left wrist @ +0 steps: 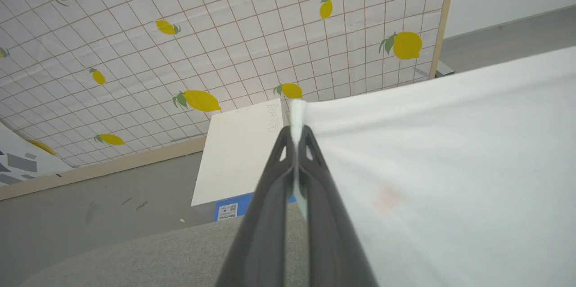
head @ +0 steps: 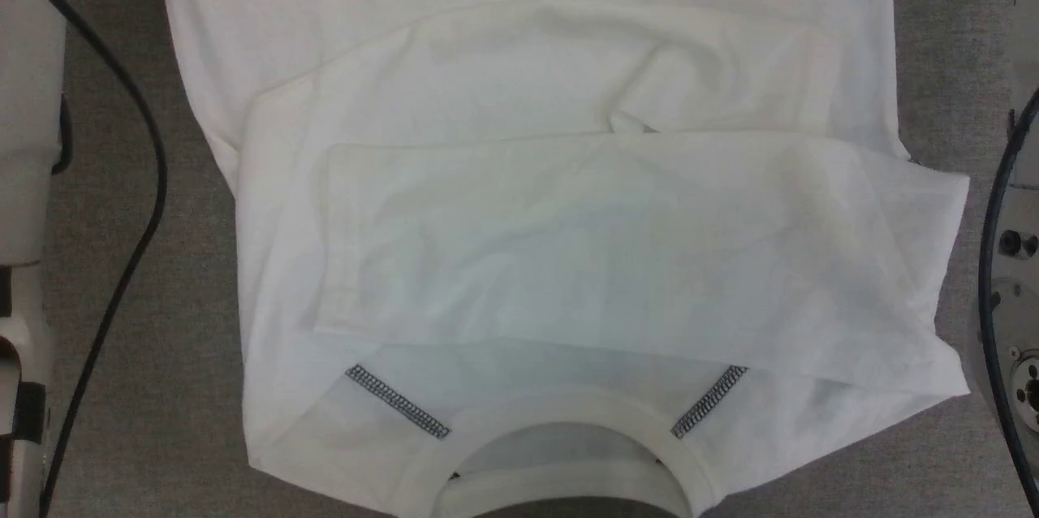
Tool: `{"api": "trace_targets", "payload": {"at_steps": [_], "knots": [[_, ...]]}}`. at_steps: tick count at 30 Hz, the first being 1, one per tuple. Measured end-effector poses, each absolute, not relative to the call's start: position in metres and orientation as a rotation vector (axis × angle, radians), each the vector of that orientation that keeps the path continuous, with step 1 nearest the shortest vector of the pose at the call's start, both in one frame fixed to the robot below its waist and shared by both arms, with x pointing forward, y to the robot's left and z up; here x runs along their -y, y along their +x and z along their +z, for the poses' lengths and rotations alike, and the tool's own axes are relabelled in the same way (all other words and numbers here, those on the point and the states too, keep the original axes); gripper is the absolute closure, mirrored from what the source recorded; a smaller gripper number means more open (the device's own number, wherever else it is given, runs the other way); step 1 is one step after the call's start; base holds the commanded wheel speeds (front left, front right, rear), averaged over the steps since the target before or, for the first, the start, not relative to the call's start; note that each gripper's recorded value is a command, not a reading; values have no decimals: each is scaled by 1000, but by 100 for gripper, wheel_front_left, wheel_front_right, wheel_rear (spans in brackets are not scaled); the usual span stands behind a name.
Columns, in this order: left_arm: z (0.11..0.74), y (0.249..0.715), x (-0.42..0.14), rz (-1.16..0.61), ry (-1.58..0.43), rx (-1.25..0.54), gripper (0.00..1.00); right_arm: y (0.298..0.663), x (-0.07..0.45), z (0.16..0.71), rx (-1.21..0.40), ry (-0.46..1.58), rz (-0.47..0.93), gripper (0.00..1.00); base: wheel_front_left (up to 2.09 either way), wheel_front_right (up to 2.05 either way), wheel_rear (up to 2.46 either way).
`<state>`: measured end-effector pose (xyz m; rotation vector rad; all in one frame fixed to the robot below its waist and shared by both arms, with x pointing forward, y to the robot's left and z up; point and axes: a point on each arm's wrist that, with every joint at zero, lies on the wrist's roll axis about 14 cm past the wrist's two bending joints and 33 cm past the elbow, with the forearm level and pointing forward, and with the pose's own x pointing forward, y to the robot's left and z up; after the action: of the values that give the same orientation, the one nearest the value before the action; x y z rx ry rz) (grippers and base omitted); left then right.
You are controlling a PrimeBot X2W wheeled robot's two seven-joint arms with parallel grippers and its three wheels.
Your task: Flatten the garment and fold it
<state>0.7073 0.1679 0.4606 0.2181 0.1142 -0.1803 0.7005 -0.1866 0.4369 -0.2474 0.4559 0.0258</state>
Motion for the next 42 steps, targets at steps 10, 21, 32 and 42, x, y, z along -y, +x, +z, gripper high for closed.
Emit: {"api": "trace_targets", "payload": {"at_steps": [10, 21, 32, 42], "knots": [[503, 703, -172, -171, 206, 49, 100, 706, 168, 489, -212, -236, 93, 100, 0, 0, 0], [501, 622, -167, -272, 87, 7, 100, 635, 161, 508, -153, -157, 208, 100, 0, 0, 0], [470, 480, -161, -321, -54, -251, 100, 500, 197, 507, -245, -119, 202, 100, 0, 0, 0], [431, 359, -161, -273, -225, -520, 100, 386, 204, 463, -478, -21, 126, 100, 0, 0, 0]]}}
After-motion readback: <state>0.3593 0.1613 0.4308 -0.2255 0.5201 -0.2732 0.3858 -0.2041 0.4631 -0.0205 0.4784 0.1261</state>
